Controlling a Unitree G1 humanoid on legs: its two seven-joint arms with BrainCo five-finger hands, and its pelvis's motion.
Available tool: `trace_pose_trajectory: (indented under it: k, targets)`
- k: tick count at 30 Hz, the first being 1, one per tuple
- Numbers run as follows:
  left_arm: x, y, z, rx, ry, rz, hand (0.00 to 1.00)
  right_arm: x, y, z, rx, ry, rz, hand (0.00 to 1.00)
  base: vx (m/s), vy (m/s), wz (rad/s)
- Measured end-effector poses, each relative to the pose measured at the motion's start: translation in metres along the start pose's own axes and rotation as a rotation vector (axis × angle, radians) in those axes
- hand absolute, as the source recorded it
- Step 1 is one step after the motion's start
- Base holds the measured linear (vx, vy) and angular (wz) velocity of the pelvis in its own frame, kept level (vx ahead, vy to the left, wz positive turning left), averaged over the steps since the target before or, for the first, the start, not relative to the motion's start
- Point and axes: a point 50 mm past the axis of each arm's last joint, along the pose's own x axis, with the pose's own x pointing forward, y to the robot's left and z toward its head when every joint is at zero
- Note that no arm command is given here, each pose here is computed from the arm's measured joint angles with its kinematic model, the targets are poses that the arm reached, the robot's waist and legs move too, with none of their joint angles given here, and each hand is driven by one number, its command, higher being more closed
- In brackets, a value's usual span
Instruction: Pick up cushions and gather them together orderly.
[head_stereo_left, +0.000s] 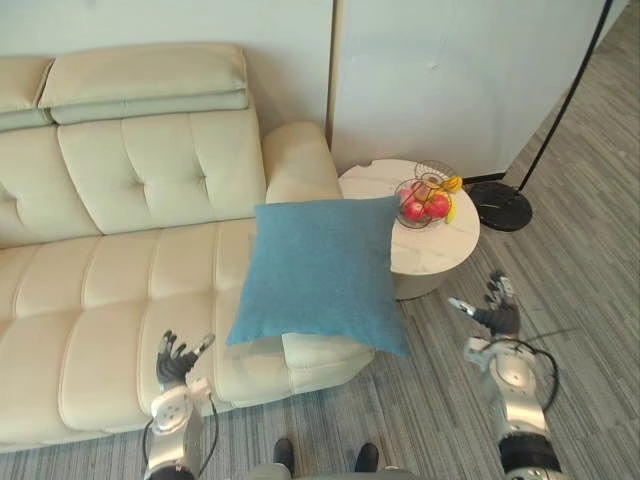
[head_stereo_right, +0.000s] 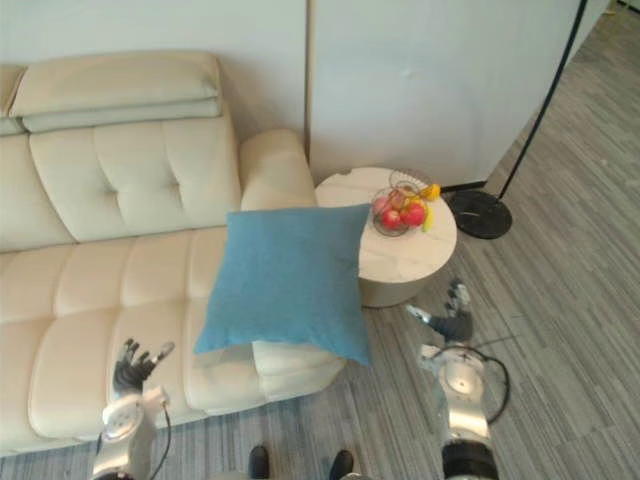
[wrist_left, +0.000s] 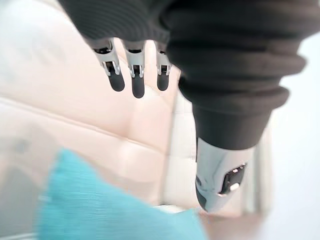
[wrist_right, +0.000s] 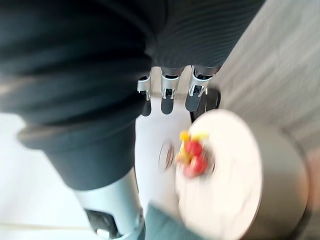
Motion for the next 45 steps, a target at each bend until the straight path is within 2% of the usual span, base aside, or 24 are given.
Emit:
trace_pose_trajectory:
  k: [6, 12, 15, 22, 29, 34, 35, 37, 45]
  targets:
    - [0.022, -0.050, 0.054, -0.052, -0.171, -0.118, 0.00, 0.029, 0.031, 0.027, 0.095, -0.066, 0.062, 0.00, -0.07, 0.003, 0.06]
    - [0.042, -0.070, 0.104, -0.058, -0.298, -0.139, 0.00, 0.048, 0.047, 0.044, 0.136, -0.086, 0.087, 0.00, -0.10, 0.027, 0.00]
    - [0.052, -0.075, 0.138, -0.076, -0.375, -0.131, 0.00, 0.061, 0.053, 0.069, 0.161, -0.144, 0.080, 0.00, -0.09, 0.007, 0.00]
    - [0.057, -0.097, 0.174, -0.074, -0.452, -0.173, 0.00, 0.075, 0.062, 0.109, 0.194, -0.249, 0.075, 0.00, -0.11, 0.017, 0.03]
    - [0.052, -0.141, 0.201, -0.033, -0.502, -0.292, 0.00, 0.088, 0.086, 0.144, 0.204, -0.303, 0.120, 0.00, -0.02, 0.000, 0.01]
    - [0.041, -0.171, 0.203, -0.047, -0.501, -0.380, 0.00, 0.089, 0.104, 0.155, 0.225, -0.316, 0.156, 0.00, 0.02, 0.005, -0.06]
    - [0.038, -0.176, 0.200, -0.063, -0.489, -0.391, 1.00, 0.088, 0.107, 0.155, 0.233, -0.317, 0.160, 1.00, 0.03, 0.000, -0.05]
    - [0.033, -0.184, 0.196, -0.134, -0.468, -0.417, 1.00, 0.089, 0.109, 0.159, 0.234, -0.325, 0.161, 1.00, 0.03, 0.005, 0.03]
    - [0.027, -0.187, 0.208, -0.268, -0.480, -0.441, 1.00, 0.091, 0.107, 0.163, 0.245, -0.335, 0.139, 1.00, 0.02, 0.000, 0.03]
